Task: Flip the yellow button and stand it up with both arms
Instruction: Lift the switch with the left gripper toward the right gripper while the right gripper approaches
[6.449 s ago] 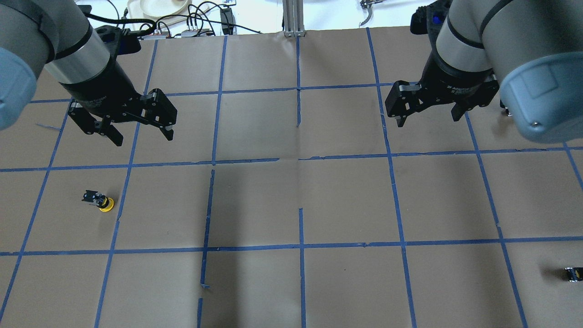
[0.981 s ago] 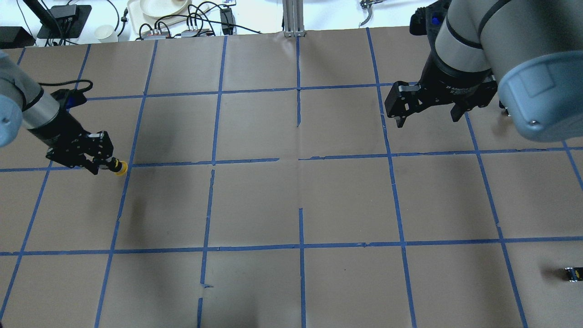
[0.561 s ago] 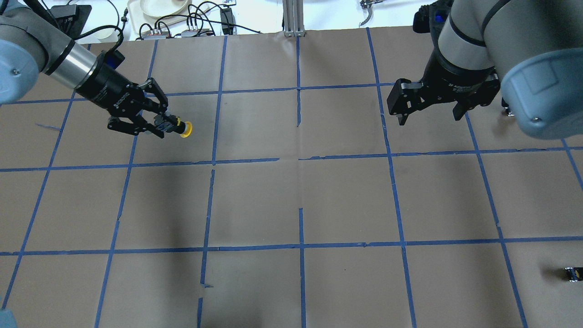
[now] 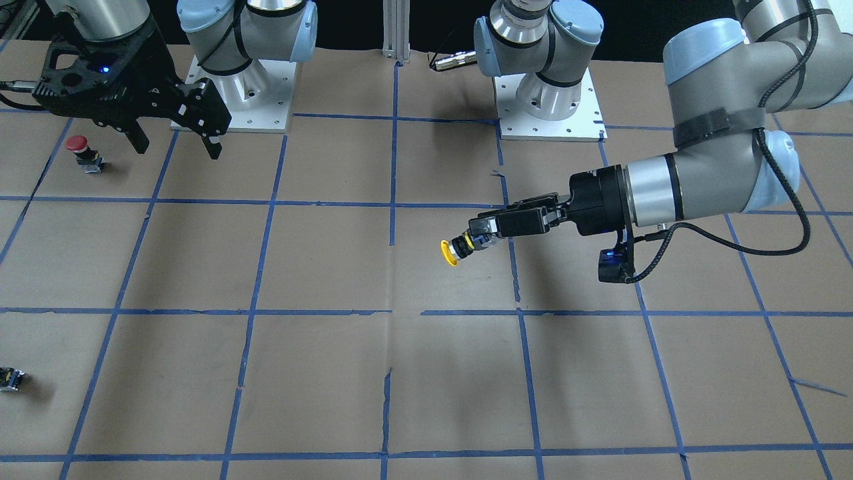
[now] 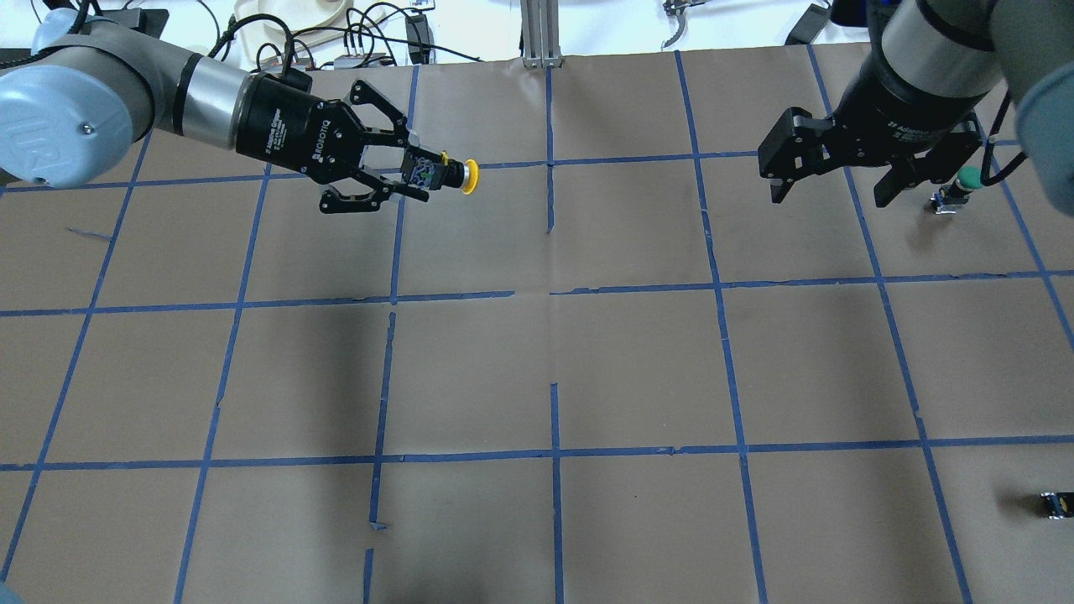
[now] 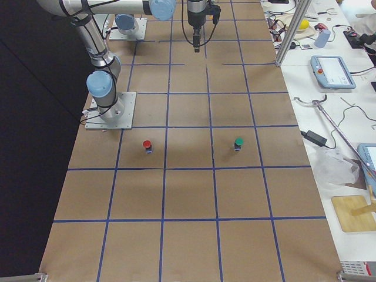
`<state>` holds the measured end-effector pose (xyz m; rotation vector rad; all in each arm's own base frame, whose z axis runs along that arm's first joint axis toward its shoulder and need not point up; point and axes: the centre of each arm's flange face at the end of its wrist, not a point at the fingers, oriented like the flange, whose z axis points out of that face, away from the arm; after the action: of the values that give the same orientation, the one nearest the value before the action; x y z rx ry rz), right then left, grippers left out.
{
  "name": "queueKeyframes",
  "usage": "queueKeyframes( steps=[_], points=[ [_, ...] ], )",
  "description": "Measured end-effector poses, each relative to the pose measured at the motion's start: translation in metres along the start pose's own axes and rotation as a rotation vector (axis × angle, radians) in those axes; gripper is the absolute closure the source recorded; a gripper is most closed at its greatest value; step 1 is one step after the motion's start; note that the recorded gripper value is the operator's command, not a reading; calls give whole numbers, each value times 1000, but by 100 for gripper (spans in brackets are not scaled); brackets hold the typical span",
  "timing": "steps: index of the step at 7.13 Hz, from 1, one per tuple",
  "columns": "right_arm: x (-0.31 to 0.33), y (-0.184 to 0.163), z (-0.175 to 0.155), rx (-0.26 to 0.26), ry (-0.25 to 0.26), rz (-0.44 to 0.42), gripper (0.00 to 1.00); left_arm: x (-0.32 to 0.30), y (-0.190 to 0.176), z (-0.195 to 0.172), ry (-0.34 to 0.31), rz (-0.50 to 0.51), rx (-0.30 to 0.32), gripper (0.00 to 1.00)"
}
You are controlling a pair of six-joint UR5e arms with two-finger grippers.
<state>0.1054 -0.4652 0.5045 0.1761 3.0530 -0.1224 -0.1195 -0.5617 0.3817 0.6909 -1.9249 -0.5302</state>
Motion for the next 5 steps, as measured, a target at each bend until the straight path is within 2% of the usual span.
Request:
queueKeyframes(
  steps=[1,2,4,5],
  points=[
    [12,-6,-2,-13,-109,53,0,8,11,12,91,-42,-56,99],
    [25,-10,-2,-50,-241,120,0,13,19,24,167,-86,-106,99],
    [49,-13,0,-154,-547,278,0,23,42,52,241,-143,-180,99],
    [48,-17,2,-183,-707,336,0,29,52,62,284,-176,-212,99]
  ],
)
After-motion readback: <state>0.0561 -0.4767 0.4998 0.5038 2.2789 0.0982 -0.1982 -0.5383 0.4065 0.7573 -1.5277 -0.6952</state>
